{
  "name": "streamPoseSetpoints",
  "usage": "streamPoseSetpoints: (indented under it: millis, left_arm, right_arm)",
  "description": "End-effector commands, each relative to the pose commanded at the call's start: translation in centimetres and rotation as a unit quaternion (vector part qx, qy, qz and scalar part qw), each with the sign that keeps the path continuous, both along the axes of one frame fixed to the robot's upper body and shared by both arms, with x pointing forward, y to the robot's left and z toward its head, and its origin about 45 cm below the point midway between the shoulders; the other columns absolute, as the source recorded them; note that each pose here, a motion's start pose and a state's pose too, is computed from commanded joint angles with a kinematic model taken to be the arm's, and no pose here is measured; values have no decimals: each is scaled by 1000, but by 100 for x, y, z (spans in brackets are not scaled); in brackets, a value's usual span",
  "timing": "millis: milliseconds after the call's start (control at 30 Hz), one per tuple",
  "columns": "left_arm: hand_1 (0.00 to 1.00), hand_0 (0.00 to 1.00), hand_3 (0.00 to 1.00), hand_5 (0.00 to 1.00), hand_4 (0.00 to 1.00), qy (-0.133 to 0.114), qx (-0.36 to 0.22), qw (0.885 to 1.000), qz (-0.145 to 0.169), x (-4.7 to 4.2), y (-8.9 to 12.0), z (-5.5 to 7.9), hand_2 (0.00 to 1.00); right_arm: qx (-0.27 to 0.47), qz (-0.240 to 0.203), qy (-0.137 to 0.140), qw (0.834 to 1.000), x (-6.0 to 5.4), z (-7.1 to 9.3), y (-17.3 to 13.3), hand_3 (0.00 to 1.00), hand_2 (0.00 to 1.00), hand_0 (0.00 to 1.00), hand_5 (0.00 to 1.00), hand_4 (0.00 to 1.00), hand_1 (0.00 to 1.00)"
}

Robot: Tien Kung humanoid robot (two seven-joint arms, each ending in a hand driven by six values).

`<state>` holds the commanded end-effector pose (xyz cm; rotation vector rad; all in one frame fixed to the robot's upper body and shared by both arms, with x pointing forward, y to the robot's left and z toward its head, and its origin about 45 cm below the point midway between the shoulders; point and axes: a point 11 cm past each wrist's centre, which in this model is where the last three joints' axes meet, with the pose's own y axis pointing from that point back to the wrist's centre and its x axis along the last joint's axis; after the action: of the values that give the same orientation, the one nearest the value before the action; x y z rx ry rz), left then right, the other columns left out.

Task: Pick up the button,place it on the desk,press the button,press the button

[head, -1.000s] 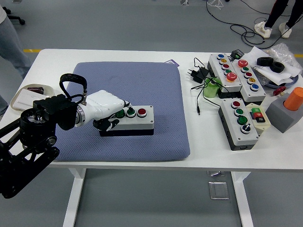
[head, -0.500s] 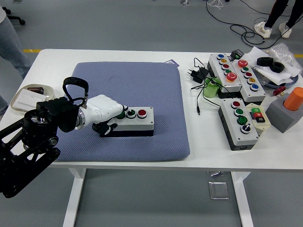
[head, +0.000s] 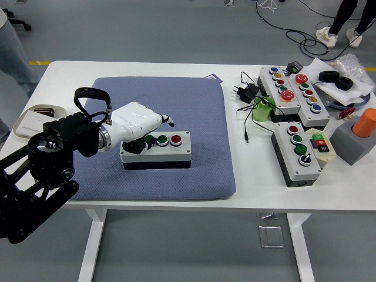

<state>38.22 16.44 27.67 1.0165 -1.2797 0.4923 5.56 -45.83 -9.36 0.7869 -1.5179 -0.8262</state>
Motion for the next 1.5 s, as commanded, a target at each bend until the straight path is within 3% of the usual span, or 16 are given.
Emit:
streamPoseSetpoints:
  millis: [433,967,1333,1500]
  left_arm:
    - [75,140,854,2,475,21,18,1000,5,34,19,-144,90]
    - [75,142,862,2,475,35,34,999,-5,6,-51,-270,91]
    - [75,142,862,2,473,29,37,999,-12,2,-101,-243,91]
    - [74,143,861,2,471,37,50,998,-18,-17,-111,-299,90]
  right_arm:
    - [-1,-1,-2,1000,6,2,-3,582,539,627,22,279,477]
    - [-2,-2,-2,1000,8,6,-11,582,539,627,22,279,477]
    - [-2,-2,-2,1000,3,5,-11,582,539,627,22,280,477]
    - [-2,-3,-2,1000,-3,5,-13,582,539,627,22,280,477]
